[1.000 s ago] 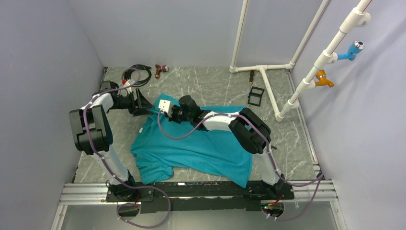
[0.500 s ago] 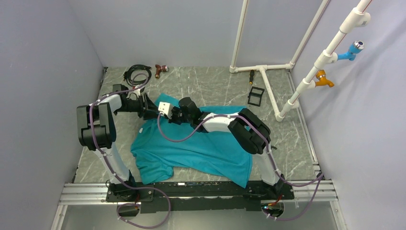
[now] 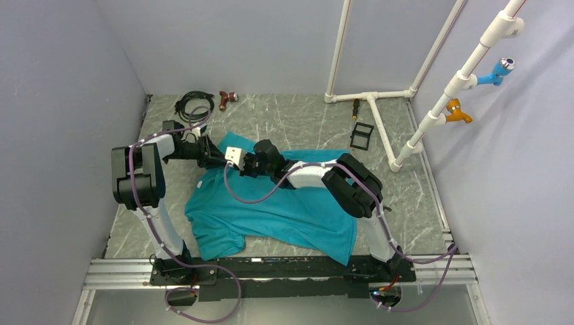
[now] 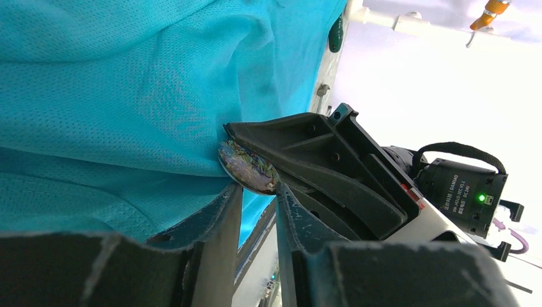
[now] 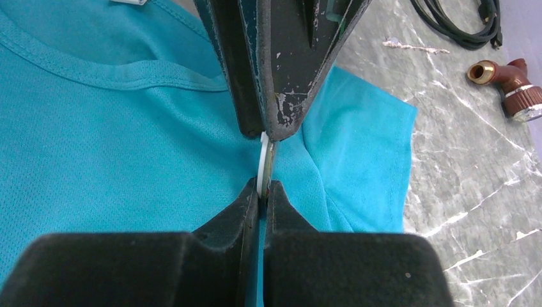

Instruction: Remove the brooch from the garment

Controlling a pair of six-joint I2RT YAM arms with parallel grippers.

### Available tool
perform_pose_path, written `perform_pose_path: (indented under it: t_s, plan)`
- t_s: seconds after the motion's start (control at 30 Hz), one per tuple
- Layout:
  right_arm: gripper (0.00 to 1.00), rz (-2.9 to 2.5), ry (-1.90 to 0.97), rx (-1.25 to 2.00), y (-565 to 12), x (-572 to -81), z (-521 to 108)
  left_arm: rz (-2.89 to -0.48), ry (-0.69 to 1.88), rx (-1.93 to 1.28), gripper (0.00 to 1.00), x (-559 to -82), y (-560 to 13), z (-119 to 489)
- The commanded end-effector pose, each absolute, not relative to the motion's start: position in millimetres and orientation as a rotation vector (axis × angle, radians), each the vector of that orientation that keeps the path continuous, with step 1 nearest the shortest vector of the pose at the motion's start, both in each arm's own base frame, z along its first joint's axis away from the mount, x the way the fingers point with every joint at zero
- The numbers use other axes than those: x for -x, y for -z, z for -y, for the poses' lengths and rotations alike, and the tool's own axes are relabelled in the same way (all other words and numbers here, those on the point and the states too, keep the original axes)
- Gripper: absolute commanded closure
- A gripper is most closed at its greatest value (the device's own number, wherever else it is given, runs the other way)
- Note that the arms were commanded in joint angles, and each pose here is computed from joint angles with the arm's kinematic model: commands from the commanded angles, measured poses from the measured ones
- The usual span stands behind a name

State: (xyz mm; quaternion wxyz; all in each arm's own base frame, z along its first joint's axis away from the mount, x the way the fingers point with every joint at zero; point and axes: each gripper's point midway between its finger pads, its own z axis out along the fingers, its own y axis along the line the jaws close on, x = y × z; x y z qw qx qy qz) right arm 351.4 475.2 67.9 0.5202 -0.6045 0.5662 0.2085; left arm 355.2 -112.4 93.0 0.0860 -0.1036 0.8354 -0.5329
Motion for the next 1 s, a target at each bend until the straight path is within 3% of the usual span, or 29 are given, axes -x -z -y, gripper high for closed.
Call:
perform_pose_path:
  t_s: [0.0, 0.17, 0.27, 0.43, 0.57, 0.67, 0.73, 0.8, 0.97]
  plan:
    - [0.97, -1.239, -0.514, 1.418, -106.5, -346.5, -486.7, -2.485, 1.605, 0.283, 0.71, -356.3, -91.4, 115.2]
    - [0.97, -1.212, -0.499, 1.431, -106.9, -344.7, -487.8, -2.527, 1.603, 0.313, 0.52, -353.0, -83.4, 115.1]
    - [0.97, -1.188, -0.479, 1.441, -107.4, -343.8, -488.1, -2.535, 1.604, 0.325, 0.50, -352.5, -82.0, 114.8]
    - [0.96, -1.191, -0.467, 1.439, -106.5, -344.9, -488.6, -2.528, 1.618, 0.331, 0.70, -353.5, -83.2, 115.5]
    - [0.88, -1.211, -0.474, 1.434, -105.5, -343.7, -487.1, -2.518, 1.623, 0.306, 0.85, -352.6, -86.7, 115.9]
    - [0.71, -1.259, -0.492, 1.439, -102.5, -341.7, -483.1, -2.518, 1.606, 0.265, 0.94, -352.5, -88.3, 114.8]
    - [0.47, -1.295, -0.515, 1.443, -101.6, -340.1, -479.0, -2.518, 1.593, 0.219, 0.97, -351.7, -88.1, 113.7]
    - [0.33, -1.360, -0.564, 1.443, -101.2, -338.5, -474.1, -2.514, 1.560, 0.154, 0.99, -351.5, -87.5, 112.0]
    - [0.28, -1.589, -0.814, 1.374, -110.5, -342.9, -459.7, -2.465, 1.400, -0.071, 1.00, -354.2, -84.6, 103.9]
